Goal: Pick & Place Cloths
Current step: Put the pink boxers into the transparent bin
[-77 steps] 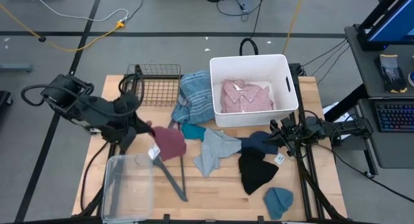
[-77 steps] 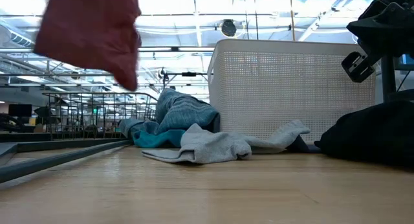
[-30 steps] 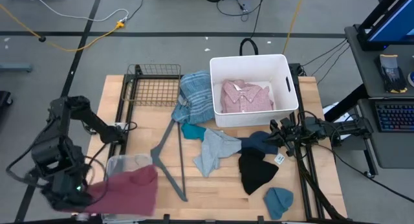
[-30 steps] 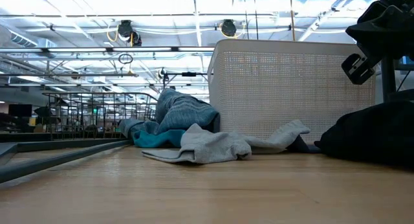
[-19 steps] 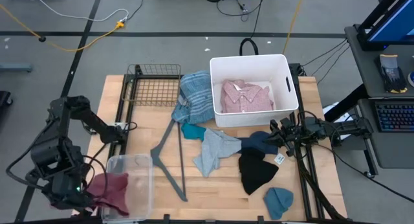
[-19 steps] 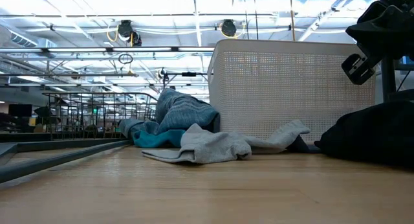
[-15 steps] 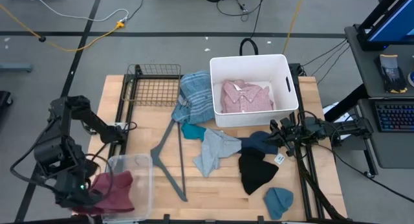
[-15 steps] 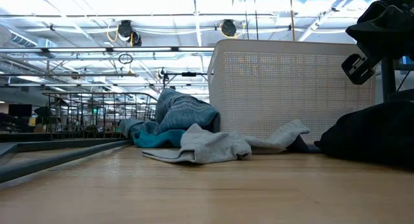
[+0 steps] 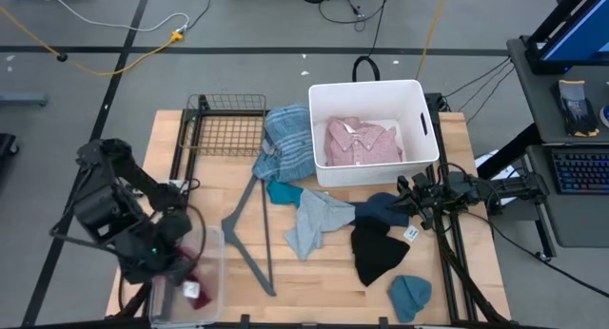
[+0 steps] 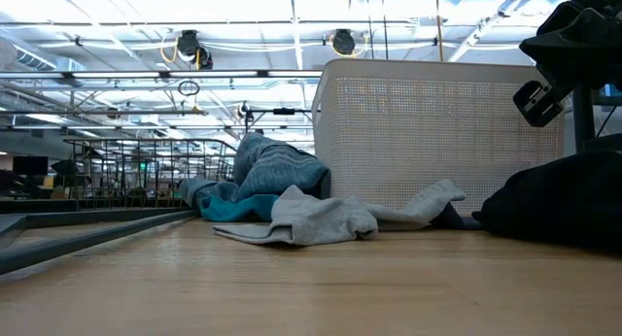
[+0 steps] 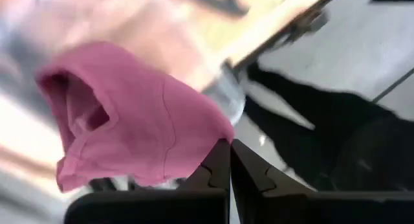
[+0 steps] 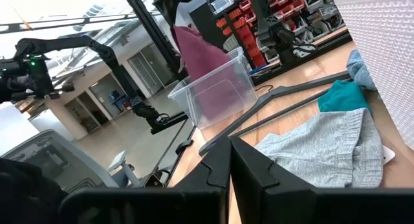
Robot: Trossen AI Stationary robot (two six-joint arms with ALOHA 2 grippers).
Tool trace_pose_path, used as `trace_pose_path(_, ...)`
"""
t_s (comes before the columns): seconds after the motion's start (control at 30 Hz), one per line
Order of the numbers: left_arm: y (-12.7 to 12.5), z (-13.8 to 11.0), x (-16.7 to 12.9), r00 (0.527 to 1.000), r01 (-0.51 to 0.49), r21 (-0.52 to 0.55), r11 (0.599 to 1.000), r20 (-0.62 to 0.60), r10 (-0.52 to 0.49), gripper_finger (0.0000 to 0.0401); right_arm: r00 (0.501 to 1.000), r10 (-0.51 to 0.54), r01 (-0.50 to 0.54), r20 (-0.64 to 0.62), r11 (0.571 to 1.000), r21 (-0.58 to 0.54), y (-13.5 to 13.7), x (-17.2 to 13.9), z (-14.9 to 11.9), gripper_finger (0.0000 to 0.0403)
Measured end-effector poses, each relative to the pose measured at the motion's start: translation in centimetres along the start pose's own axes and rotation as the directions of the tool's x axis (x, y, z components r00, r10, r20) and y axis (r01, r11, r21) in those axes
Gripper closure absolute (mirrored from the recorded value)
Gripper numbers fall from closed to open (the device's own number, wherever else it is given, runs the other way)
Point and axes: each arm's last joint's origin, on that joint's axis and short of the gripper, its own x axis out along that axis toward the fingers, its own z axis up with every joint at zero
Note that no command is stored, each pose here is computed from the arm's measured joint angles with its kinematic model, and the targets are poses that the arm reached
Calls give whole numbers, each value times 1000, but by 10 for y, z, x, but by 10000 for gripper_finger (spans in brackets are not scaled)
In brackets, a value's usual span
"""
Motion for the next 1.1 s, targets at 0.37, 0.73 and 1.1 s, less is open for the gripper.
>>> trace_pose_path(0.37,2,10,23,995,-91,83,992,50,87,401,1000,0,0,0,1000,0,0,0,0,399)
trace_pose_path(0.73,17,5,97,974,-225,72,972,-22,227,401,1000,0,0,-1,1000,1,0,0,0,399)
trace_pose_path(1.1,46,9,159,948,-315,85,945,-27,318,400,1000,0,0,-1,1000,2,0,0,0,399)
